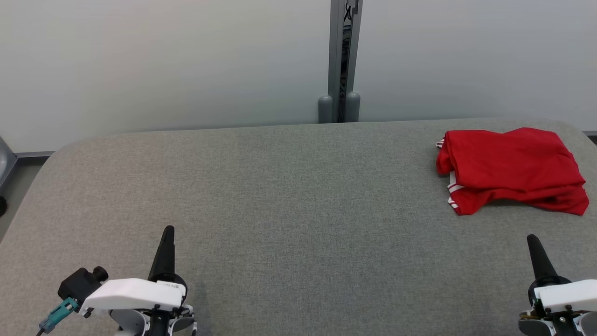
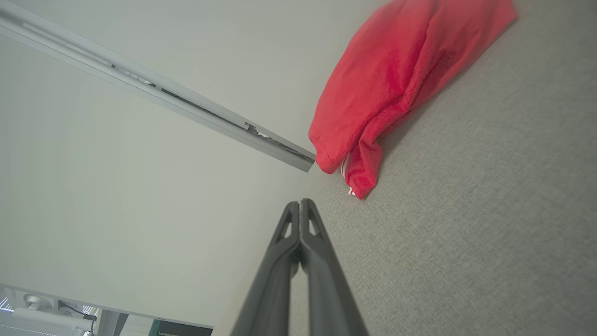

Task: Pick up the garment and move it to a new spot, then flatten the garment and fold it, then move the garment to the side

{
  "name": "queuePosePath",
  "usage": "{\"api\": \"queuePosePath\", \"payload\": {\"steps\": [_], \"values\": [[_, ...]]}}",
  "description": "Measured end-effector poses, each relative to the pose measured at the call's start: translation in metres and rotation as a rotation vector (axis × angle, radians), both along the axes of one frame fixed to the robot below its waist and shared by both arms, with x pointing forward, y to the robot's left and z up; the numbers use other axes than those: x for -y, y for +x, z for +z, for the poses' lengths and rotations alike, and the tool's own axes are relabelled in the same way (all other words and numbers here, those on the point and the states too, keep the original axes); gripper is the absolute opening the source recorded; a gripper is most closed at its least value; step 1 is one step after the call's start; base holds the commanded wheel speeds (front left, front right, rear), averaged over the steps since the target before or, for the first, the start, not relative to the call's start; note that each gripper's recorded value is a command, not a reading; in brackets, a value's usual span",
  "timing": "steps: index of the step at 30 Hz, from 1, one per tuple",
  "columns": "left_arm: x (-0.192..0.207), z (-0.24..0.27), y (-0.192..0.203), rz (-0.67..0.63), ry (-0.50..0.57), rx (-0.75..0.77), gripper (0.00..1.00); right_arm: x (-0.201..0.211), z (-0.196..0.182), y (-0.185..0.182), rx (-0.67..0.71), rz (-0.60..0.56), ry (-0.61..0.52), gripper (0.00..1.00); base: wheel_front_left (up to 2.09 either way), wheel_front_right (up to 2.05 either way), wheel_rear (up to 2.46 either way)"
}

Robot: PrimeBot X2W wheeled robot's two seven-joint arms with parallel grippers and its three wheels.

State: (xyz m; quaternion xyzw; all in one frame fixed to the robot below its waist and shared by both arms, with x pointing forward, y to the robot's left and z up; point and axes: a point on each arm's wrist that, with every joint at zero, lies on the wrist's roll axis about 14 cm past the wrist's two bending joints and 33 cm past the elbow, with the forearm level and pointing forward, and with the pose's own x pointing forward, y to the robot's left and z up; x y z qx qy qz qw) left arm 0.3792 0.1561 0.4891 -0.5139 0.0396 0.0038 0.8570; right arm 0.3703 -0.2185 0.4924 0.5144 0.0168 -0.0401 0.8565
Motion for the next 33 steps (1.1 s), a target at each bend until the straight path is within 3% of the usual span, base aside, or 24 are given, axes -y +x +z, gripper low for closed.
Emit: {"api": "queuePosePath", "payload": {"steps": [33], "values": [[0.005,0.011,0.022,-0.013,-0.297,0.007,0.0,0.019,0.007,0.011,0.041,-0.034,0.292,0.0,0.0,0.0,0.0]]}}
